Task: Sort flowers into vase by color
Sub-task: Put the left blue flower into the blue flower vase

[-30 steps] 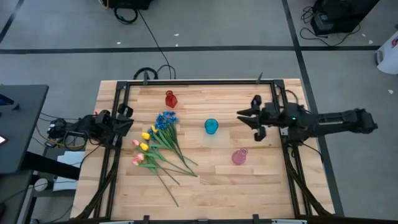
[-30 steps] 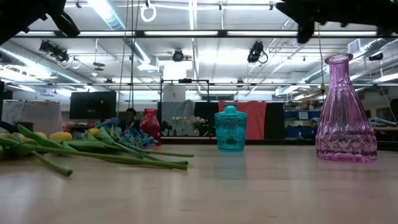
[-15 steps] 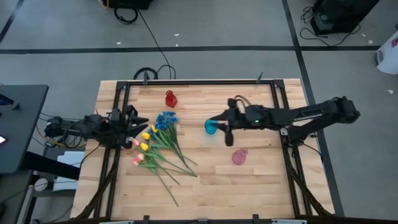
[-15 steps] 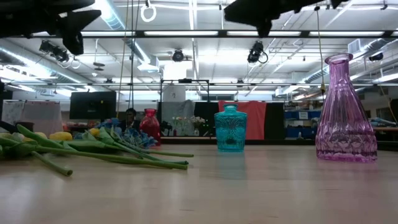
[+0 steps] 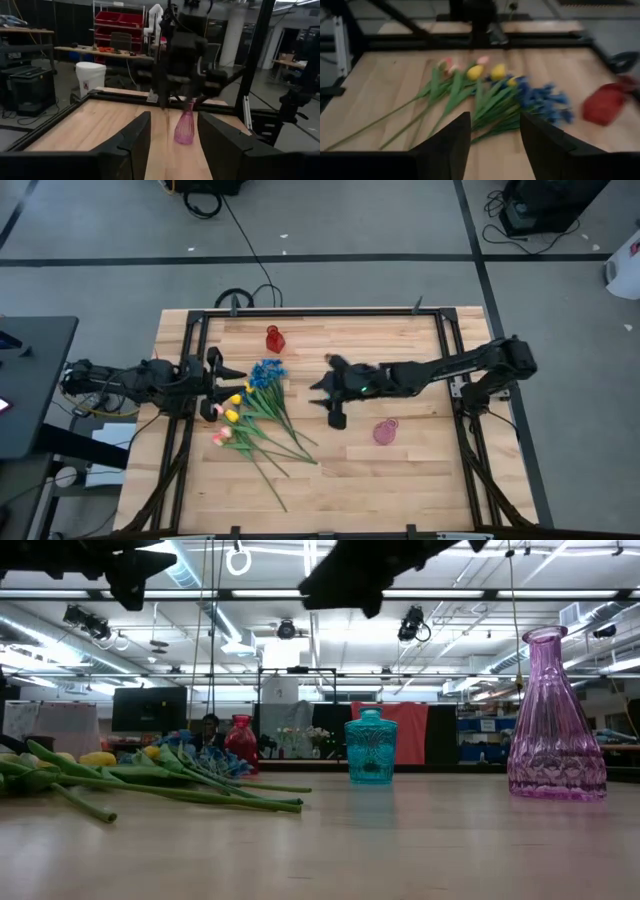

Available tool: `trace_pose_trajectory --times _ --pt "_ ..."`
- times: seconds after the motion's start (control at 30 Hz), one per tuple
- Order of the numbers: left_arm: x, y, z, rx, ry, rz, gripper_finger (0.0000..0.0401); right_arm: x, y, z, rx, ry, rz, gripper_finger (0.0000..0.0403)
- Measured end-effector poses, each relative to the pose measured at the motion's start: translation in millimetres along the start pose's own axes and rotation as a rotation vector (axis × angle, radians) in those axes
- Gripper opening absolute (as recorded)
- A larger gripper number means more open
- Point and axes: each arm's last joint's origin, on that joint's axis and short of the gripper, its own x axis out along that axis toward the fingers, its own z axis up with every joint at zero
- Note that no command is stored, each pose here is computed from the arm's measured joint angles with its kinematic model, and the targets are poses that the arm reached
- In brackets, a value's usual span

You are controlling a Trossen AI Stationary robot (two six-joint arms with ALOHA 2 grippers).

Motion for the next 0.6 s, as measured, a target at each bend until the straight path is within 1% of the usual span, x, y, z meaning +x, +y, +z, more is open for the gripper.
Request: trace_pose_trajectory --times 0.17,0.27,0.37,0.5,0.6 --pt "-1 0 5 0.032 -0.019 -0.002 0.0168 31 16 6 -0.02 0.127 0.016 0.0205" --pt "-1 0 6 0.027 -0.03 -0.003 0.0168 50 23 8 0.0 0.197 0.075 0.0204" --pt "-1 0 6 0.014 -0.029 -0.004 0.0168 67 29 8 0.033 0.236 0.127 0.0201" --pt "-1 -1 6 -0.016 -0.034 -0.009 0.0168 91 32 -1 0.034 0.291 0.121 0.0197" --pt "-1 -1 6 -0.043 -0.035 -0.009 0.0168 107 34 -9 0.057 0.345 0.105 0.0196"
